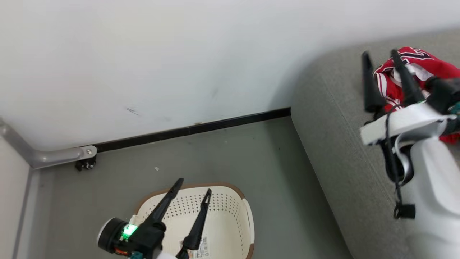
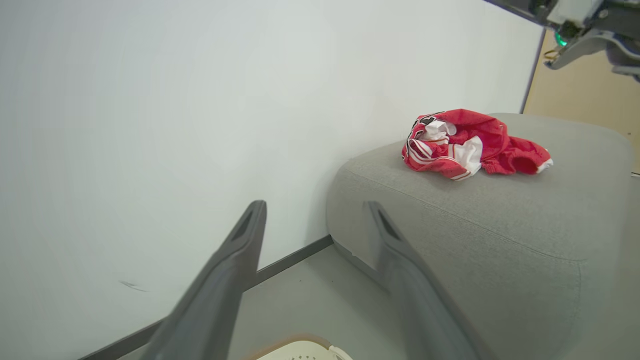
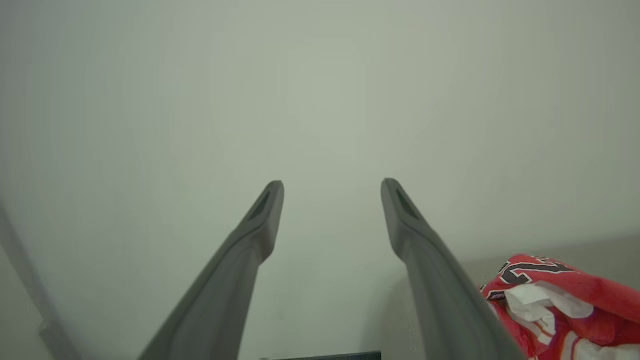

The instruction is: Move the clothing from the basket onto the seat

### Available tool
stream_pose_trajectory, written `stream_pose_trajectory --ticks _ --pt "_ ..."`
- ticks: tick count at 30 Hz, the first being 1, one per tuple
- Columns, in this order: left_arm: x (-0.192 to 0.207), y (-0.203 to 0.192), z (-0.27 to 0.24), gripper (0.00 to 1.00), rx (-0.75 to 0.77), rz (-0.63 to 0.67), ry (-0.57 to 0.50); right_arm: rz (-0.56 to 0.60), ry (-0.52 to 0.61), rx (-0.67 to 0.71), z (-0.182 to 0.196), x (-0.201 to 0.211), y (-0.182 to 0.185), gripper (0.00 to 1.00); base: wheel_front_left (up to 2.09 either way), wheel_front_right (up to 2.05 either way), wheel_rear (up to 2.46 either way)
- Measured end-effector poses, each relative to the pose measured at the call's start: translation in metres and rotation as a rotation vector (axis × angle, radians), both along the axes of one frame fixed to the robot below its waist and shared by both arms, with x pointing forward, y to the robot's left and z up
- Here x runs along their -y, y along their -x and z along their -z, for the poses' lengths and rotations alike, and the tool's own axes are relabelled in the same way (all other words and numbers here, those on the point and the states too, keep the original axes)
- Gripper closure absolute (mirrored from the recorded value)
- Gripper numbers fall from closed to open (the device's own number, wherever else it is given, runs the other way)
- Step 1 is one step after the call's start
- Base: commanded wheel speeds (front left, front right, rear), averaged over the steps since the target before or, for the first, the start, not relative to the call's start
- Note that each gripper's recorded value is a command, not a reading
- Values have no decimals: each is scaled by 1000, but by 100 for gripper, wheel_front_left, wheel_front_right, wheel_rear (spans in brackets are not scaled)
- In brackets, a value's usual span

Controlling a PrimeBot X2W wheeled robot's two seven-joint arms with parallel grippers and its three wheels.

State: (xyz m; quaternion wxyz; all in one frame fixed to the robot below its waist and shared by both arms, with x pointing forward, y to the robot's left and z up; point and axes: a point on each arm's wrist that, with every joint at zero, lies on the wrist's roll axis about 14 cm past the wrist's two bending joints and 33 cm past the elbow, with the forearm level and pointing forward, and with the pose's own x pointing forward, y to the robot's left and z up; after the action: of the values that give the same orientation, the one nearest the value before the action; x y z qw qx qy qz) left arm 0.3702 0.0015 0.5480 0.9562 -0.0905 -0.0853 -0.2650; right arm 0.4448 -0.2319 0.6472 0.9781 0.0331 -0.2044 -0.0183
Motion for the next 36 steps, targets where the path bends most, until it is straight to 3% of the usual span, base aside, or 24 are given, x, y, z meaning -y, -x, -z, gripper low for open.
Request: stream_pose_trajectory --ticks 10,17,26,30,36 --pt "-49 -5 -14 0 30 -167 20 -147 -17 -36 26 -50 25 0 0 0 0" --pt "-109 -4 -5 0 -9 -384 26 -208 -45 -100 56 -72 46 0 0 0 0" --pt "-136 7 10 0 -55 -468 24 -233 -60 -168 84 -83 65 0 0 0 0" --pt "-151 17 37 0 -148 -527 40 -246 -26 -184 91 -91 73 0 0 0 0" --pt "-155 26 51 0 -190 -537 35 -214 -41 -192 96 -81 83 0 0 0 0"
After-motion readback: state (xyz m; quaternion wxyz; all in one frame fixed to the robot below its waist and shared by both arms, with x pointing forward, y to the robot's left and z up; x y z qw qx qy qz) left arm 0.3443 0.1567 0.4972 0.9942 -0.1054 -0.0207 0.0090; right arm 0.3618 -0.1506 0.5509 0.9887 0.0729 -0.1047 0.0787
